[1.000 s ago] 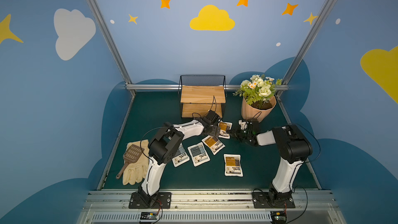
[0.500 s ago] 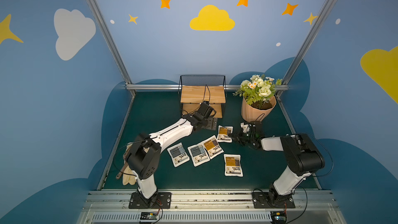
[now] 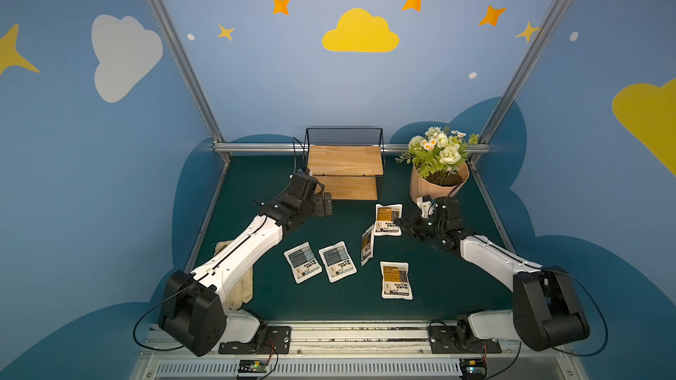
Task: Place the bagged coffee beans on the shelf by color
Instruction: Pick up the bagged coffee beans at the center of the board, then place the bagged coffee beans on the shelf, then pick up the bagged coffee beans at the center of the board.
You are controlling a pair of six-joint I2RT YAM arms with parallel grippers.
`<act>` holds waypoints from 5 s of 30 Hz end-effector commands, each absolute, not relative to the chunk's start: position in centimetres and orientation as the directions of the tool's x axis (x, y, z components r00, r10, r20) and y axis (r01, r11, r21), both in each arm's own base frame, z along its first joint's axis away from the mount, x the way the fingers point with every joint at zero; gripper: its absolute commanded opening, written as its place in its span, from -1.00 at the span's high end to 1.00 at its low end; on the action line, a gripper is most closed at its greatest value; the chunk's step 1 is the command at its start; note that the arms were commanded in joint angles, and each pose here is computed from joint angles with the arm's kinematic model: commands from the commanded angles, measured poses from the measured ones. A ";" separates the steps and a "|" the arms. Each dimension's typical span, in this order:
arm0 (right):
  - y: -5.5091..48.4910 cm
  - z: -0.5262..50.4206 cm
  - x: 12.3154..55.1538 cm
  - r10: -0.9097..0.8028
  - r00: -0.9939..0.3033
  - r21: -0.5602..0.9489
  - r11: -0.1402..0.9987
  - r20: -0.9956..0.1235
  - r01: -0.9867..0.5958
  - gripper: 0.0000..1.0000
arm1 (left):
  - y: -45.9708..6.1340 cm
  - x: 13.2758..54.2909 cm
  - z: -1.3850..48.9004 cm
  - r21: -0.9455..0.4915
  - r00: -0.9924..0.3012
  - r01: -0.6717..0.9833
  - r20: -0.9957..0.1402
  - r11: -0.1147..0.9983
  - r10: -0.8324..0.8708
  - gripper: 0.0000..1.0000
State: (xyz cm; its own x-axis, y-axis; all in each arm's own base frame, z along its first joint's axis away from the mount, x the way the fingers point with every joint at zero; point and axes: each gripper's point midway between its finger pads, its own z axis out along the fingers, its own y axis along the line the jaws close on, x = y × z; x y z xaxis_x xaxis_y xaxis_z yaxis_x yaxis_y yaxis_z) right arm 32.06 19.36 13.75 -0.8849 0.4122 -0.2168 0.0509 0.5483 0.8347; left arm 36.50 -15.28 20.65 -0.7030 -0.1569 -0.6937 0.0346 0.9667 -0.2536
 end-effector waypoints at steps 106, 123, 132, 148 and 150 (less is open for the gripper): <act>42.1 28.7 48.9 0.196 -0.757 0.665 0.643 -0.623 -0.380 -0.96 | -5.5 44.4 23.2 -0.579 -0.674 -0.046 -0.584 0.814 -0.453 -1.00; 36.2 26.8 36.5 0.169 -0.797 0.672 0.653 -0.580 -0.350 -0.96 | -9.9 38.6 25.2 -0.518 -0.686 0.090 -0.651 0.851 -0.324 -1.00; 28.0 17.6 29.5 0.189 -0.893 0.655 0.742 -0.408 -0.142 -0.96 | -12.7 33.9 21.9 -0.467 -0.742 0.116 -0.627 0.876 -0.236 -1.00; 21.4 8.4 25.6 0.297 -0.939 0.642 0.757 -0.174 0.121 -0.96 | -18.1 30.4 12.9 -0.445 -0.859 0.101 -0.490 0.890 -0.147 -1.00; 21.6 7.6 25.6 0.271 -0.950 0.642 0.759 -0.157 0.110 -0.96 | -19.2 30.2 12.0 -0.442 -0.875 0.112 -0.468 0.890 -0.123 -1.00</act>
